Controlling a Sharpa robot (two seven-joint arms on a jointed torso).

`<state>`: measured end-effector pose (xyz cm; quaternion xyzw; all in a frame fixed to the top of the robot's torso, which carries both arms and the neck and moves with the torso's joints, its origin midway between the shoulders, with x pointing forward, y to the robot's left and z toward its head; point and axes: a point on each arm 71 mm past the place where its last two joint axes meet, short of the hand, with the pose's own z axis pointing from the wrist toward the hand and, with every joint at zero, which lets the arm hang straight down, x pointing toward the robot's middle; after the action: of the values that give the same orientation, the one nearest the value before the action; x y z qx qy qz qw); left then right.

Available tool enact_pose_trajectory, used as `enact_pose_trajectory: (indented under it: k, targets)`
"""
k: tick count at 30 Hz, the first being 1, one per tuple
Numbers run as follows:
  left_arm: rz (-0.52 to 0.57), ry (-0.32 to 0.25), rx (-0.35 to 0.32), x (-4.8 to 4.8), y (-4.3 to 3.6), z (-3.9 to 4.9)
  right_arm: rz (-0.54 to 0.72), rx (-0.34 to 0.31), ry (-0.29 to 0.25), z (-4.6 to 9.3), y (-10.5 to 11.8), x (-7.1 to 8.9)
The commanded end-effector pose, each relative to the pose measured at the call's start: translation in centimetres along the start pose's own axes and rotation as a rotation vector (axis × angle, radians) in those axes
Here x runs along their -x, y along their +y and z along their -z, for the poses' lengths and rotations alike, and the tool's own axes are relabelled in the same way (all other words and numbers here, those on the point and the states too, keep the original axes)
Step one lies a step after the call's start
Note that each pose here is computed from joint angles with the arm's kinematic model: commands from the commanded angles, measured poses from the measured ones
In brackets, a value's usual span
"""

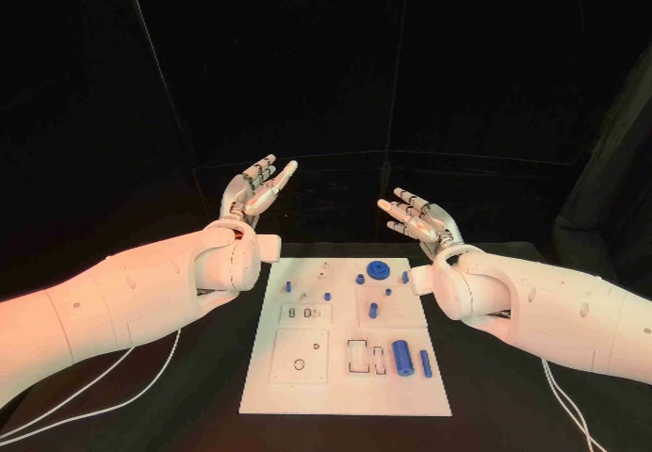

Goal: Assemble the parts on the task board

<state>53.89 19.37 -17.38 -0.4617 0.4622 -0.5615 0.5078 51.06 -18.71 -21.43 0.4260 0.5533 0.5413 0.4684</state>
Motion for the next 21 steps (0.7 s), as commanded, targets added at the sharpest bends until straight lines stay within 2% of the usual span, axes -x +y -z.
enact_pose_trajectory:
  k: [1, 5, 8, 9, 15, 21]
  targets:
    - [0.057, 0.073, -0.049, -0.46, -0.55, -0.35, 0.043, -0.013, 0.197, -0.5, 0.1, -1.1]
    - [0.057, 0.073, -0.049, -0.46, -0.56, -0.36, 0.063, -0.018, 0.236, -1.0, 0.3, -1.2]
    - [0.057, 0.073, -0.049, -0.46, -0.56, -0.36, 0.068, -0.019, 0.244, -1.1, 0.3, -1.2]
    - [0.047, 0.054, -0.045, 0.75, -0.35, -0.59, 0.210, 0.056, 0.175, -1.2, 0.4, 1.4]
    - [0.050, 0.060, -0.039, 1.01, -0.17, -0.36, 0.265, 0.080, 0.155, -1.2, 0.5, 2.1]
    - [0.054, 0.067, -0.044, 1.57, -0.36, 0.02, 0.328, 0.101, 0.146, -1.1, 0.6, 2.7]
